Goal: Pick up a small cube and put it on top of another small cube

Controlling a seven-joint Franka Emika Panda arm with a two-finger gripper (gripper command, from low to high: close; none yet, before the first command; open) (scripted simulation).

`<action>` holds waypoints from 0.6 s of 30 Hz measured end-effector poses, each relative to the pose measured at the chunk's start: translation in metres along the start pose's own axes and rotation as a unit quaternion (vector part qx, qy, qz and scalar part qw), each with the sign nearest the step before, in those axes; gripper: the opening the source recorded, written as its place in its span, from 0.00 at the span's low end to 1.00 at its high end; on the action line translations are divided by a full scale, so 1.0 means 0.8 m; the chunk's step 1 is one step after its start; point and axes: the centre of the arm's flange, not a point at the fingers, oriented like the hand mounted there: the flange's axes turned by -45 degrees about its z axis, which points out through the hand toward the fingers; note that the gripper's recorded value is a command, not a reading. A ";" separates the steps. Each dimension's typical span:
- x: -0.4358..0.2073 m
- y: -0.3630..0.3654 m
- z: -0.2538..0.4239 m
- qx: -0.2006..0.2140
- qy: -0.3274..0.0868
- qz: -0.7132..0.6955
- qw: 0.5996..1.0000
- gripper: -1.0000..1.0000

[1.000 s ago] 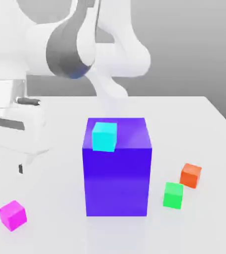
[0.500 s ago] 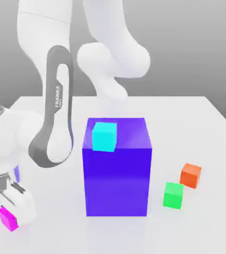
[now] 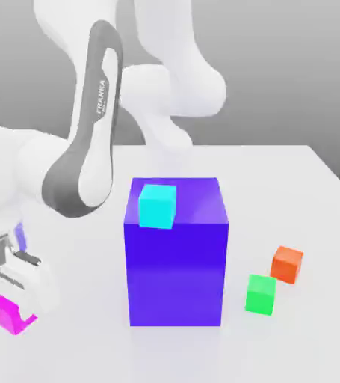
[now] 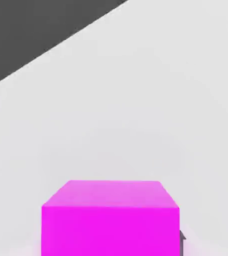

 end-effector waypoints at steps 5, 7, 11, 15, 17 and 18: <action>-0.009 -0.103 -0.016 -0.003 -0.008 -0.161 0.987 0.00; -0.027 -0.148 -0.021 -0.004 -0.009 -0.234 0.972 0.00; -0.073 -0.232 -0.031 -0.006 -0.012 -0.376 0.927 0.00; -0.137 -0.313 -0.038 -0.009 -0.014 -0.517 0.856 0.00; -0.177 -0.349 -0.040 -0.010 -0.014 -0.586 0.810 0.00; -0.200 -0.361 -0.040 -0.011 -0.012 -0.616 0.787 0.00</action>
